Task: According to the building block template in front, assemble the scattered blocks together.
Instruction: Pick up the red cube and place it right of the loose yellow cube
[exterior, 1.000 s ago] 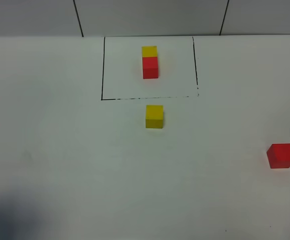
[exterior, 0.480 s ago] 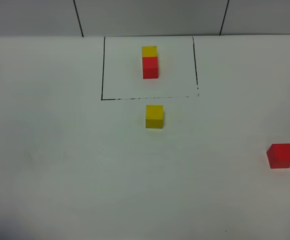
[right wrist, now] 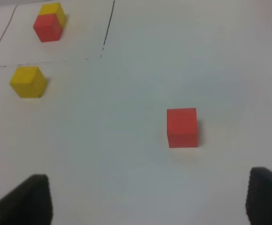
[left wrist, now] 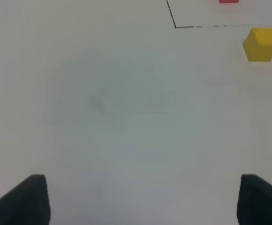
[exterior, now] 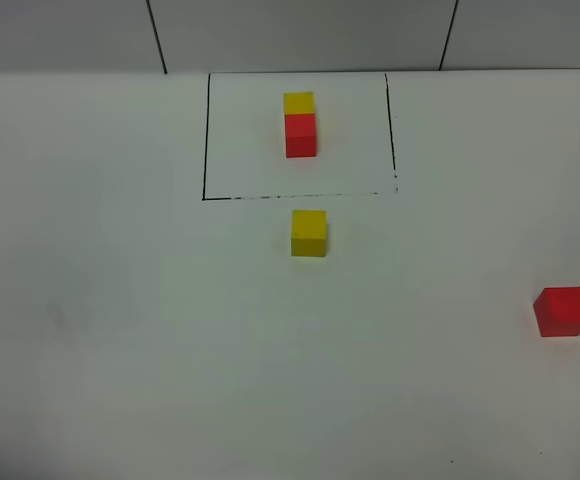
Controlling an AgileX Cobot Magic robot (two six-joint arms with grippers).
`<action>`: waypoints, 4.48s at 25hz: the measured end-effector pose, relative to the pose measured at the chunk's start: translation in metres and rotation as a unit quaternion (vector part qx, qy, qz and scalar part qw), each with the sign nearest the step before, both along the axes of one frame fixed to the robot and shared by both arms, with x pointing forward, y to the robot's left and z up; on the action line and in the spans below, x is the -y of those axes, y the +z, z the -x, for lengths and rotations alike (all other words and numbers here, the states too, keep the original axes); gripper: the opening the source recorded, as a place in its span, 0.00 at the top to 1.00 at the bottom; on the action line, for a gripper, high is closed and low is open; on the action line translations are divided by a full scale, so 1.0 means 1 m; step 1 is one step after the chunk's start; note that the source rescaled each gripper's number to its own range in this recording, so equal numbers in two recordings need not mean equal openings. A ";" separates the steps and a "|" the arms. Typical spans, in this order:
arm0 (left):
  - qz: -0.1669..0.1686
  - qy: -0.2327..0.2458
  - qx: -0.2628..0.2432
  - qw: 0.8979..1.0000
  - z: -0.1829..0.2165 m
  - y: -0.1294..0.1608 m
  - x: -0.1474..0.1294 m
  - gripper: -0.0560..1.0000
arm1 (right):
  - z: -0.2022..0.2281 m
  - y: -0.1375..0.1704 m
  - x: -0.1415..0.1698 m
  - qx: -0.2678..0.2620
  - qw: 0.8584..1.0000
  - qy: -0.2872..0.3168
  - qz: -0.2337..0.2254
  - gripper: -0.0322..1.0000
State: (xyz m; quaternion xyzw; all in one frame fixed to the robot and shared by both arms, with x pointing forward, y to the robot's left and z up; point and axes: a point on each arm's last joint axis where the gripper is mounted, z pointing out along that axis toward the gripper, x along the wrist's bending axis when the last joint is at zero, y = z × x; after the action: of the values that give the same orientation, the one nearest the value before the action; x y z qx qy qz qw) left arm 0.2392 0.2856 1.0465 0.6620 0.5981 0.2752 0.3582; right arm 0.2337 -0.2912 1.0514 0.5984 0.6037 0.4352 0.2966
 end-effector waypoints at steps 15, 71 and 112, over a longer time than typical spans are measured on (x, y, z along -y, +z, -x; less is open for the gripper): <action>0.003 0.010 0.034 0.999 0.011 -0.001 -0.001 0.26 | 0.000 0.000 0.000 0.000 1.000 0.000 0.000 0.25; 0.013 0.031 0.034 0.999 0.011 -0.001 -0.003 0.27 | -0.008 0.001 -0.001 -0.025 1.000 -0.008 -0.012 0.25; 0.013 0.031 0.034 0.999 0.011 -0.001 -0.003 0.27 | -0.281 -0.143 -0.022 -0.455 0.887 0.011 0.081 0.25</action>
State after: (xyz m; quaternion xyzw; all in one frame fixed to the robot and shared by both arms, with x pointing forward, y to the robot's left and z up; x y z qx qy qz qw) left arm 0.2284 0.2884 1.0450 0.6289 0.6091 0.3008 0.3782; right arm 0.5142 -0.2692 0.9079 0.6980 0.7121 0.0680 0.0320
